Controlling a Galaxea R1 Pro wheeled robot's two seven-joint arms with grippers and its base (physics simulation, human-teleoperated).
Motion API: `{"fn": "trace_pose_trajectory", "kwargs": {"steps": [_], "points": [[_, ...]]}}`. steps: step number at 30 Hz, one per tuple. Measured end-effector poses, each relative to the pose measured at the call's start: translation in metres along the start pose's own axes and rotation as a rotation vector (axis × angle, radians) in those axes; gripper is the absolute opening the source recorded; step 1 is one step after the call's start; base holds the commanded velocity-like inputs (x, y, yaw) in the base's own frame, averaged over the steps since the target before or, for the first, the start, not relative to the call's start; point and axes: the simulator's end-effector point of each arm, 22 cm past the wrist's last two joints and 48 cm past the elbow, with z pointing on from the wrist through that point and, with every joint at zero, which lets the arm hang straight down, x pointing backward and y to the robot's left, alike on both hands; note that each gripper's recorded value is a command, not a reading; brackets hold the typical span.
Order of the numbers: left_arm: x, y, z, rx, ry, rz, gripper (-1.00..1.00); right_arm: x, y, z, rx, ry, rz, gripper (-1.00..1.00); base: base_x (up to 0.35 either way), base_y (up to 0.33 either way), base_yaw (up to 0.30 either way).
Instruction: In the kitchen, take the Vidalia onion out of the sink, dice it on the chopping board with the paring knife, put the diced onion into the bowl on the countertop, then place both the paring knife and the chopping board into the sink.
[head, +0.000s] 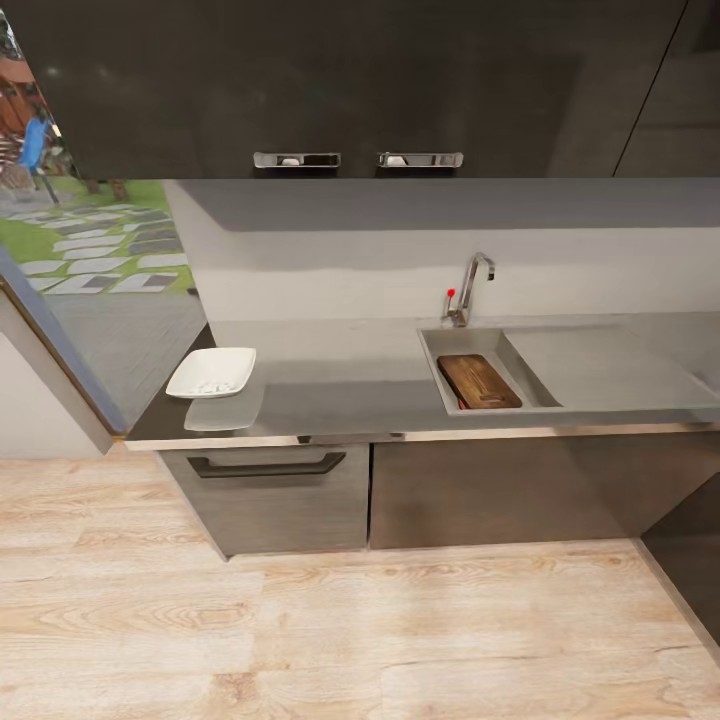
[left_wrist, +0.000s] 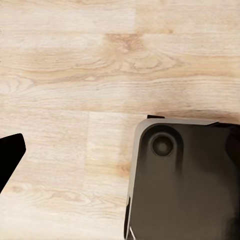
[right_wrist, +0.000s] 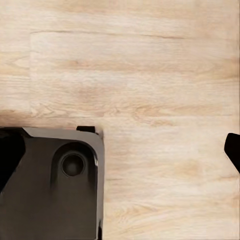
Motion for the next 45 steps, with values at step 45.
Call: {"fn": "trace_pose_trajectory", "kwargs": {"steps": [45], "points": [[-0.013,0.000,0.003,0.002,-0.040,-0.005,1.00,-0.030,0.014,0.002,-0.019,-0.090,0.021,1.00,0.000,0.000,0.000]]}}
